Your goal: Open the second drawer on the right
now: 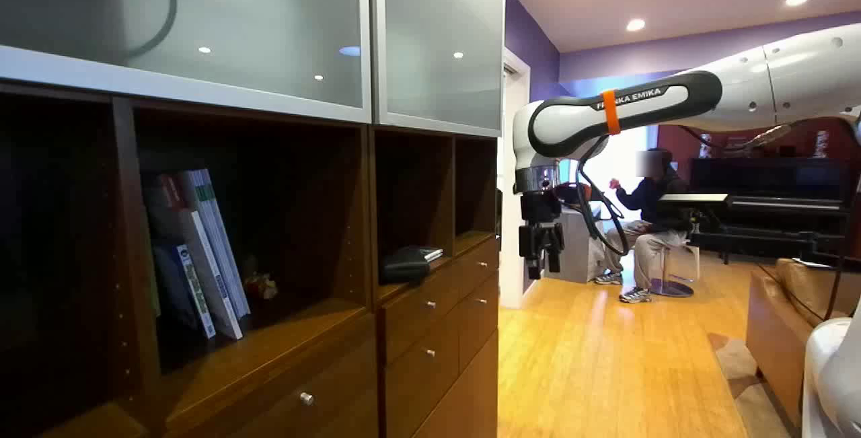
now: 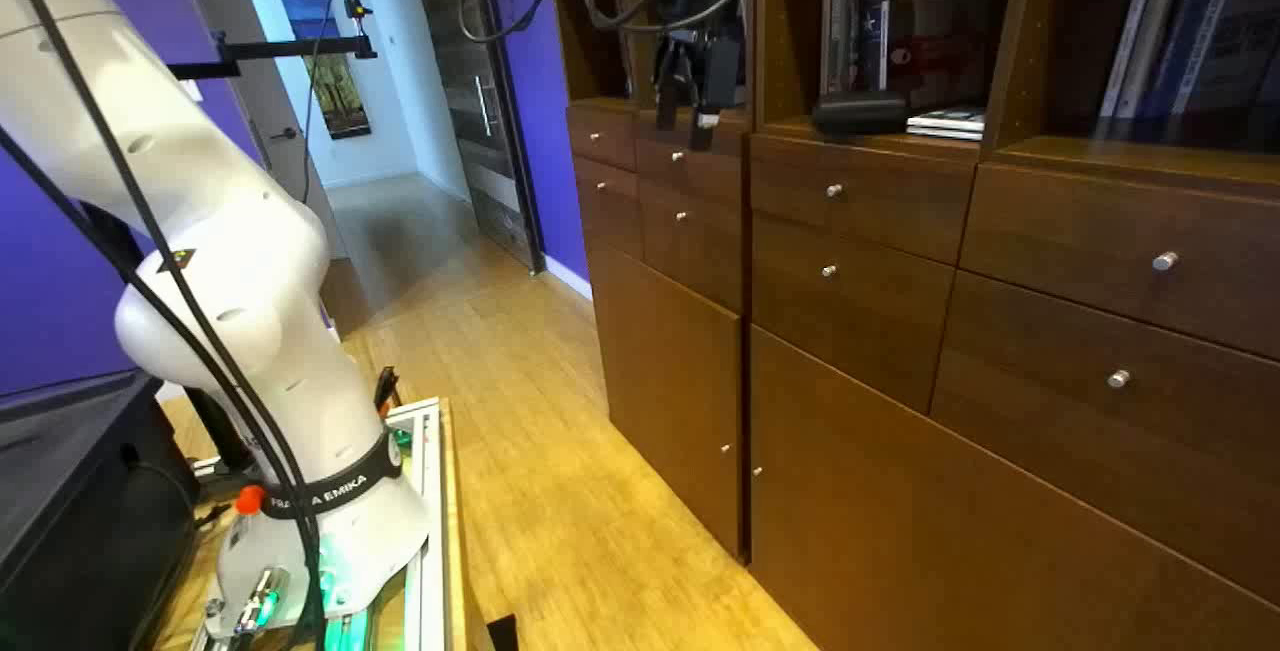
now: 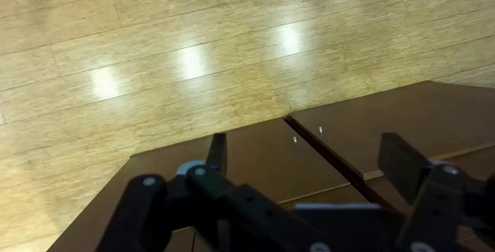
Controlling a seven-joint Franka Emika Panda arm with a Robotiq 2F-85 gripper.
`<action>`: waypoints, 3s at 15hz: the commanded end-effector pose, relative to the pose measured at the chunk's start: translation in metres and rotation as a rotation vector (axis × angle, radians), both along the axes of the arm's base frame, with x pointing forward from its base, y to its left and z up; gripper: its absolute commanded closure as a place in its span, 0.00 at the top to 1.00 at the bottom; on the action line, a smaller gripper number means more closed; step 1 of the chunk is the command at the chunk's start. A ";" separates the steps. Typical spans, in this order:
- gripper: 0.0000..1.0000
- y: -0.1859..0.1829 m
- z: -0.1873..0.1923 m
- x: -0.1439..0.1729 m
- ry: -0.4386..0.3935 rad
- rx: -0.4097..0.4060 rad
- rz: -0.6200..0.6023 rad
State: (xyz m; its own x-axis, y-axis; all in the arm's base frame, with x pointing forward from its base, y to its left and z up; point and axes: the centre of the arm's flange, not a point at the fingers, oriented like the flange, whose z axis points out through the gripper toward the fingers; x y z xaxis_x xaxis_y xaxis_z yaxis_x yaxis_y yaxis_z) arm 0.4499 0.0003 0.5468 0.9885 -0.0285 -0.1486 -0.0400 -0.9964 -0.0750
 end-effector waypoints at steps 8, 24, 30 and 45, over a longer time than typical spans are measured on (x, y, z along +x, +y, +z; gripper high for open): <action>1.00 0.000 0.000 0.000 0.000 0.000 0.000; 1.00 -0.014 0.000 0.019 -0.032 -0.003 -0.001; 1.00 -0.076 -0.014 0.085 -0.215 0.004 0.039; 1.00 -0.214 -0.120 0.135 -0.276 -0.075 0.150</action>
State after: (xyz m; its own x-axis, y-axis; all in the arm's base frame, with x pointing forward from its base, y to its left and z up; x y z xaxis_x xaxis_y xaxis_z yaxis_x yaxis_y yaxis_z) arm 0.5851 -0.2137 0.4261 0.9852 0.1201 0.1223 0.1197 -0.9928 0.0110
